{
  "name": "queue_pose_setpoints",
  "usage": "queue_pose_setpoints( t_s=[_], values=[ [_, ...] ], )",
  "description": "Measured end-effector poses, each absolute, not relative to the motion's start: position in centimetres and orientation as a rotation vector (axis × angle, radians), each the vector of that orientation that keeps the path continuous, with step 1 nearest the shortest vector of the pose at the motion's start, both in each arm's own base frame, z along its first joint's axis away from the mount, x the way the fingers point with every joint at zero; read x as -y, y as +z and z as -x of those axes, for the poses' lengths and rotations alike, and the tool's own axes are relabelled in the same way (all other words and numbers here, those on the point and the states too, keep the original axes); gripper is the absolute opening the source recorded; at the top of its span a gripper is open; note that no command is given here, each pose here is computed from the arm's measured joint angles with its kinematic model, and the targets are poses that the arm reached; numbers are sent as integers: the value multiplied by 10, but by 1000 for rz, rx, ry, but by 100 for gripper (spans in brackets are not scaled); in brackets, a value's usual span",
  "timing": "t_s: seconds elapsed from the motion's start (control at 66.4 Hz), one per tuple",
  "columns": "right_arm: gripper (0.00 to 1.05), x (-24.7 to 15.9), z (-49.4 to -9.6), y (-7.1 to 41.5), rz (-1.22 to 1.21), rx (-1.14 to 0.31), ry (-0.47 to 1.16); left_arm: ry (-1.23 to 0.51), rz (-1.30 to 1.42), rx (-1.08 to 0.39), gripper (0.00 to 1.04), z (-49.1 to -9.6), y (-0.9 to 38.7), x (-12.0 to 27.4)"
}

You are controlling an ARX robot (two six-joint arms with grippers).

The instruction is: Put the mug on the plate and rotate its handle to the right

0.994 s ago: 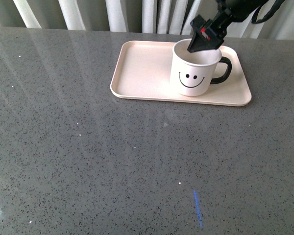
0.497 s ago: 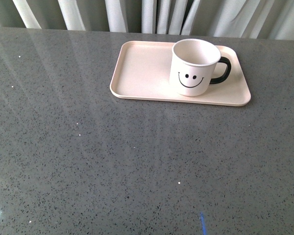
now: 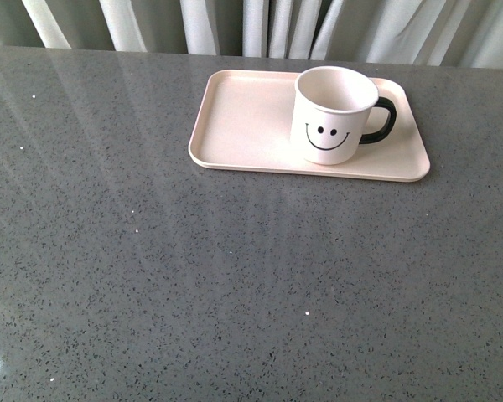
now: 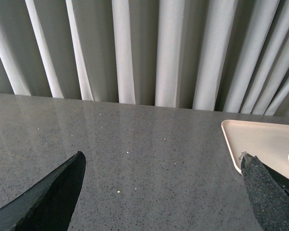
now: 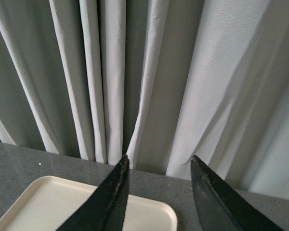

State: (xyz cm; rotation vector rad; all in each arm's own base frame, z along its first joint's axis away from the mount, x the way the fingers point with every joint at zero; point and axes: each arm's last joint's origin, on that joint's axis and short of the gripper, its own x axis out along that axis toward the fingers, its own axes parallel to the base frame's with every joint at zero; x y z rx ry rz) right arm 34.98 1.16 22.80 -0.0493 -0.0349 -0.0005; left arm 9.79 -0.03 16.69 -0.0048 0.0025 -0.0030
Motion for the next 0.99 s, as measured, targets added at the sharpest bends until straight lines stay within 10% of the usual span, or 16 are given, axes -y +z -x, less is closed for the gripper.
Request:
queue_pose_setpoints(
  t_s=[0.211, 0.994],
  values=[
    [2, 0, -292, 198, 18, -10, -2, -3, 5, -2, 95, -98, 167, 0],
    [2, 0, -171, 161, 10, -19, -1, -3, 5, -2, 96, -98, 167, 0]
  ],
)
